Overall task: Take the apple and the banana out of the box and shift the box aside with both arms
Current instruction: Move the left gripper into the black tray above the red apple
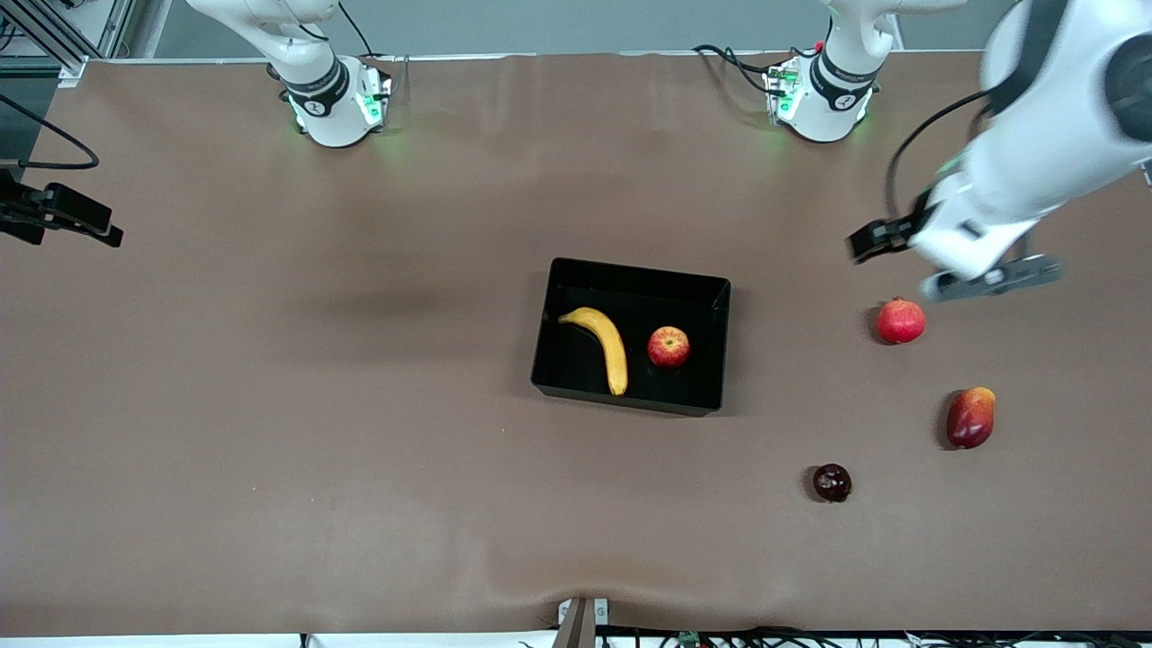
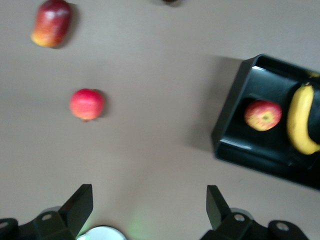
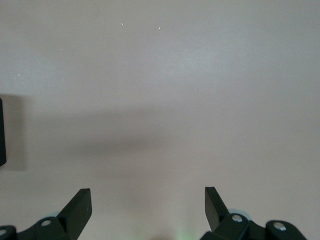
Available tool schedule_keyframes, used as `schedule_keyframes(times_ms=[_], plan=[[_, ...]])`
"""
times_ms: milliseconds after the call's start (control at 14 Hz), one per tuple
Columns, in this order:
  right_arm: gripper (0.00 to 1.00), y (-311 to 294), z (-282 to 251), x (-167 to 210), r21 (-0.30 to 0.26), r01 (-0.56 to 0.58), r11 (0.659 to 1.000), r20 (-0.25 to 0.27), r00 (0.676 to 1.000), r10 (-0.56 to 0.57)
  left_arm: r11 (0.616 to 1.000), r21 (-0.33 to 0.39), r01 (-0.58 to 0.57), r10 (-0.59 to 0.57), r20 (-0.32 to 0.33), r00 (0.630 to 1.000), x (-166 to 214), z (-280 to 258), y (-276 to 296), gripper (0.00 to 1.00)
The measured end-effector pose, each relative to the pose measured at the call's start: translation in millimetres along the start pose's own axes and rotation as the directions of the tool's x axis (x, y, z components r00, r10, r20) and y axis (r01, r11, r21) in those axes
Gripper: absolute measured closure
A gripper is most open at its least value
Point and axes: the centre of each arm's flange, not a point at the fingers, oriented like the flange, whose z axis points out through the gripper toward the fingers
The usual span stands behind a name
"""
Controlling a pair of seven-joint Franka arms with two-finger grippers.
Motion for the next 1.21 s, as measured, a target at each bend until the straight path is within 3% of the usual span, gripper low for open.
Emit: schedule_keyframes(times_ms=[286, 786, 1214], plan=[[0.0, 0.0, 0.0, 0.0, 0.0, 0.0, 1.0, 0.0, 1.0, 0.0, 0.998, -0.045, 0.055, -0.055, -0.012, 0.998, 20.1, 49.6, 53.0, 0.0], [0.0, 0.0, 0.0, 0.0, 0.0, 0.0, 1.0, 0.0, 1.0, 0.0, 0.975, -0.107, 0.196, -0.2, -0.023, 0.98, 13.6, 130.7, 146.5, 0.0], [0.0, -0.1, 0.0, 0.0, 0.0, 0.0, 1.0, 0.0, 1.0, 0.0, 0.954, -0.048, 0.296, -0.298, -0.039, 0.954, 0.7, 223.9, 204.4, 0.0]])
